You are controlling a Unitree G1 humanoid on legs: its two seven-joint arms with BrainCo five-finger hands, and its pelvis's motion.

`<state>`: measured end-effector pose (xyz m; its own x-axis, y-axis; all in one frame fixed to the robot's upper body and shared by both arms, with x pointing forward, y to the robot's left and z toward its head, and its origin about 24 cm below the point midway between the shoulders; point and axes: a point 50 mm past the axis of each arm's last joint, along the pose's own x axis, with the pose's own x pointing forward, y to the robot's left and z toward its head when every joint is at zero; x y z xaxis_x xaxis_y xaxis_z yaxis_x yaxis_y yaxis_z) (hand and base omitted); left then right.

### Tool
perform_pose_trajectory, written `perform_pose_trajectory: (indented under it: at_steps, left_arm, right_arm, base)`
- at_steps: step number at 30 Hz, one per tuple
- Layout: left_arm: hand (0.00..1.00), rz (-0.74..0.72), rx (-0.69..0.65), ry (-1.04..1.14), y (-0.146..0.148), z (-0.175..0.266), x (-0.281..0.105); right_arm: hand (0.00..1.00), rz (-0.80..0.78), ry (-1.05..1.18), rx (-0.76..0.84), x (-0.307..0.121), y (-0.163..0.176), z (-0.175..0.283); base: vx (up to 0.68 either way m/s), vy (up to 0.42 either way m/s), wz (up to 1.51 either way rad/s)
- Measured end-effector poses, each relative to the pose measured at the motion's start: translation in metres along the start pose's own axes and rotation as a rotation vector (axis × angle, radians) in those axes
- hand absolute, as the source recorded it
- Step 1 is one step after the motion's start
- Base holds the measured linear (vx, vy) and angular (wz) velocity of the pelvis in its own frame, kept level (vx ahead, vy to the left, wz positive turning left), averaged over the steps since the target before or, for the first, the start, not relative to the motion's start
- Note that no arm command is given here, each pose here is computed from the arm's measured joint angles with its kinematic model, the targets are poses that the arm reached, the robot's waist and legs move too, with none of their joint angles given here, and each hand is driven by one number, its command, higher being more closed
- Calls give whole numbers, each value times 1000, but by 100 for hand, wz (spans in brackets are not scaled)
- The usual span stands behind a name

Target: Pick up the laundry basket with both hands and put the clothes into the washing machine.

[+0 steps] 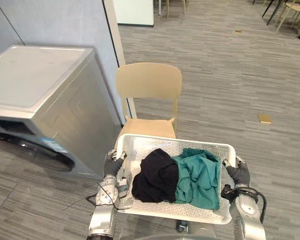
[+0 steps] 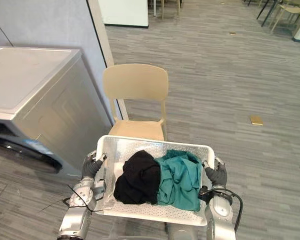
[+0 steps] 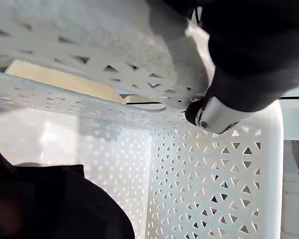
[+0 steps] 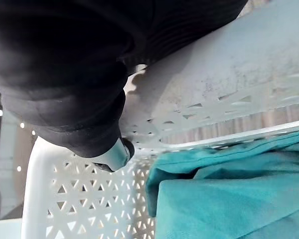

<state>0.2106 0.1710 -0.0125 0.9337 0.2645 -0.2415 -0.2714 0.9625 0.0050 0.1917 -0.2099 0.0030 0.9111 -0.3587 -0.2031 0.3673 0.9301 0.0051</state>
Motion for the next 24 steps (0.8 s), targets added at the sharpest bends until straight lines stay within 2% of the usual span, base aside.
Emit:
perform_pose_trajectory:
  at_steps: [6,11,19,24]
  left_arm:
    - [100,31,-30,76,8,-20,-20]
    - [100,39,-24,133,11,-33,-30]
    - [100,129,20,116,42,-33,-31]
    - [100,143,49,96,48,-28,-27]
  right_arm:
    - [100,20,35,-33,-10,-5,-8]
    - [100,31,101,-34,-16,-12,-22]
    - [100,101,149,36,-17,14,-34]
    - [100,137,157,41,-6,24,-35]
  base:
    - [505,-223,10]
    - [296,78,0]
    - [171,125,15]
    - [-10,-9,-3]
